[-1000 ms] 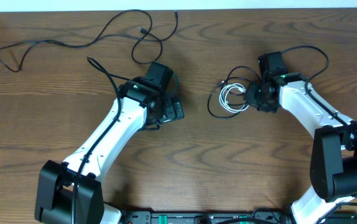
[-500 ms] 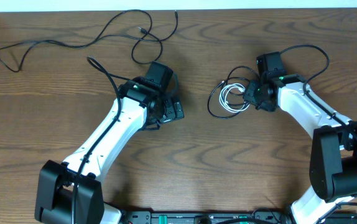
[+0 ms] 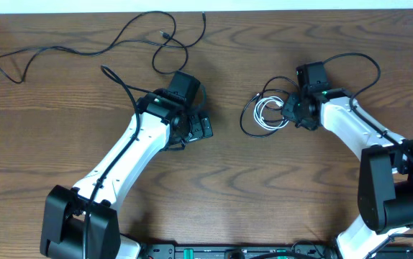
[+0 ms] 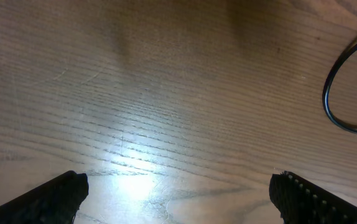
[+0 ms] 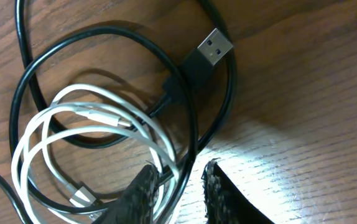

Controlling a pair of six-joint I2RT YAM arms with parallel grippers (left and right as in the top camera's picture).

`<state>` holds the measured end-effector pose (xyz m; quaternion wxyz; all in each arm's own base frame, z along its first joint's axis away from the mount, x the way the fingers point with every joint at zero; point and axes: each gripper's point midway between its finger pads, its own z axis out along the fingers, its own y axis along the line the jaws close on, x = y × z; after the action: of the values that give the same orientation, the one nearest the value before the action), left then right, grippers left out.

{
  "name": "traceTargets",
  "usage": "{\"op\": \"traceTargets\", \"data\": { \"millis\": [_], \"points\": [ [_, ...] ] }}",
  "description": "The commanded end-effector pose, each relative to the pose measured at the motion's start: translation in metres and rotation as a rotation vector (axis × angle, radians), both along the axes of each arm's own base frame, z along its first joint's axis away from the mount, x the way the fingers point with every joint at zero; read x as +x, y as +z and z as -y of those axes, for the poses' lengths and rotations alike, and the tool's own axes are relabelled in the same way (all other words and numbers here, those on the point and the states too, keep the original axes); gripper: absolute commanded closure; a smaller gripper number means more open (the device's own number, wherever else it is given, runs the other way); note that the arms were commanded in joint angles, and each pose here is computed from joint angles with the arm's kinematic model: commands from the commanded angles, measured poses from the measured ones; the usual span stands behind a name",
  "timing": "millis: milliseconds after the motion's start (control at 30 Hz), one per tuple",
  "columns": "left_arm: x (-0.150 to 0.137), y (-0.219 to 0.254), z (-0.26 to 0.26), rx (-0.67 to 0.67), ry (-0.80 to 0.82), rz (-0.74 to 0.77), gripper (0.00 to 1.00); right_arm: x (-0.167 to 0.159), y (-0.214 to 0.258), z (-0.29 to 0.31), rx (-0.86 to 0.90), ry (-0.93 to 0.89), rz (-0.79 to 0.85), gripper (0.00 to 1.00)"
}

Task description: Untangle cables

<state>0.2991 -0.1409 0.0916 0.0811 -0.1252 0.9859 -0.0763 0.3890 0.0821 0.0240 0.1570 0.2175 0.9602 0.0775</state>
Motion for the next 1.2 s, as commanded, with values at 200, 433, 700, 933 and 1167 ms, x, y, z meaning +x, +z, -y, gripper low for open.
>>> {"op": "traceTargets", "data": {
  "millis": [200,433,700,933,1167],
  "points": [
    [-0.0008,-0.0002,-0.0025,0.010,0.014,0.002,0.01,-0.0035,-0.0084,-0.0015,-0.016,0.001,0.004,0.77],
    [-0.0008,-0.0002,-0.0025,0.010,0.014,0.002,0.02,-0.0016,-0.0081,0.0040,-0.047,-0.011,0.014,0.80],
    [-0.0008,-0.0002,-0.0025,0.010,0.014,0.002,0.02,0.0012,-0.0071,0.0031,-0.043,-0.011,0.026,0.79],
    [-0.0008,-0.0002,-0.0025,0.010,0.014,0.002,0.02,-0.0035,-0.0145,-0.0044,-0.052,0.012,0.036,0.79],
    [-0.0008,-0.0002,-0.0025,0.010,0.014,0.002,0.02,-0.0022,-0.0143,-0.0023,-0.063,0.006,0.043,0.79]
  ]
}}
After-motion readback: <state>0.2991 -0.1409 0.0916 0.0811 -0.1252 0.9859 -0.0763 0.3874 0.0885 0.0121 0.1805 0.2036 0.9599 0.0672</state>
